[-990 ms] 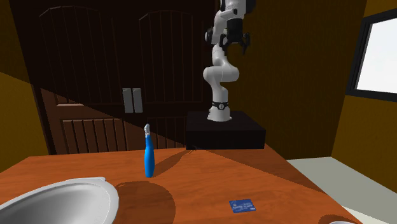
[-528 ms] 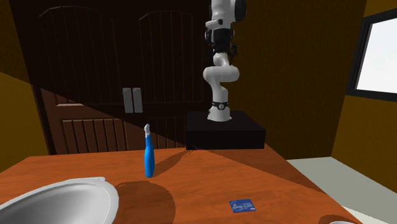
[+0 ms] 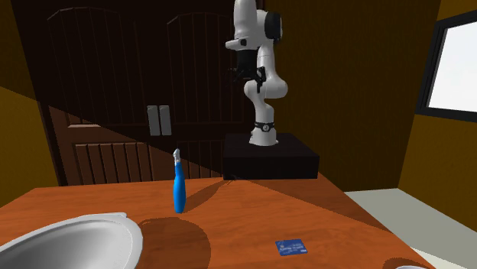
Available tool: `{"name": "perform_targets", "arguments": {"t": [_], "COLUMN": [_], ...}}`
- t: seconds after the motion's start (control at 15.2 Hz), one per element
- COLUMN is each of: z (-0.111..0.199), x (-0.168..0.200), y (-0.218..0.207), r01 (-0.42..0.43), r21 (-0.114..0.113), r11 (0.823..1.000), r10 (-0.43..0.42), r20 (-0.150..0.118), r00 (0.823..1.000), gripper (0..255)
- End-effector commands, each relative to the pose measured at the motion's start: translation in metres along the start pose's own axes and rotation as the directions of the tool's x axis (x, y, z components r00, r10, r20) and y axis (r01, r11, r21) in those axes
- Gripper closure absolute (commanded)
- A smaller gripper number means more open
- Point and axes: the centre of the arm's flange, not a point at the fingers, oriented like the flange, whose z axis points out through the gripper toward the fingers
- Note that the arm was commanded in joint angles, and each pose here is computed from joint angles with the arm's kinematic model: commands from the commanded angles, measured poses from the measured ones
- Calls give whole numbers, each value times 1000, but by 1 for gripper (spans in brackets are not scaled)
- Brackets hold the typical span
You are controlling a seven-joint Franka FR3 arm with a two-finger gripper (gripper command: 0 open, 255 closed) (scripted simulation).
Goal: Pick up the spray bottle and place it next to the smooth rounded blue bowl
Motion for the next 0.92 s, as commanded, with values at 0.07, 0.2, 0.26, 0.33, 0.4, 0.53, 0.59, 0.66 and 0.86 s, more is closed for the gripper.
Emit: {"name": "perform_targets", "arguments": {"t": [0.07,0.2,0.26,0.33,0.4,0.53,0.59,0.66,0.86], "z": [20,34,41,48,55,69,76,83,103], "x": [10,16,20,23,26,33,36,39,49], "y": [31,52,62,73,83,104,115,126,157], "r01": [2,2,2,2,3,3,3,3,4], "r21": [-6,-9,-10,-11,-13,-16,-17,-19,-23], "r11": [1000,1000,1000,1000,1000,1000,1000,1000,1000], "r10": [-2,-2,-2,-2,-3,-3,-3,-3,-4], "r20": [-1,0,0,0,0,0,0,0,1], "r00": [1000,1000,1000,1000,1000,1000,1000,1000,1000], "gripper": [0,0,0,0,0,0,0,0,0]}}
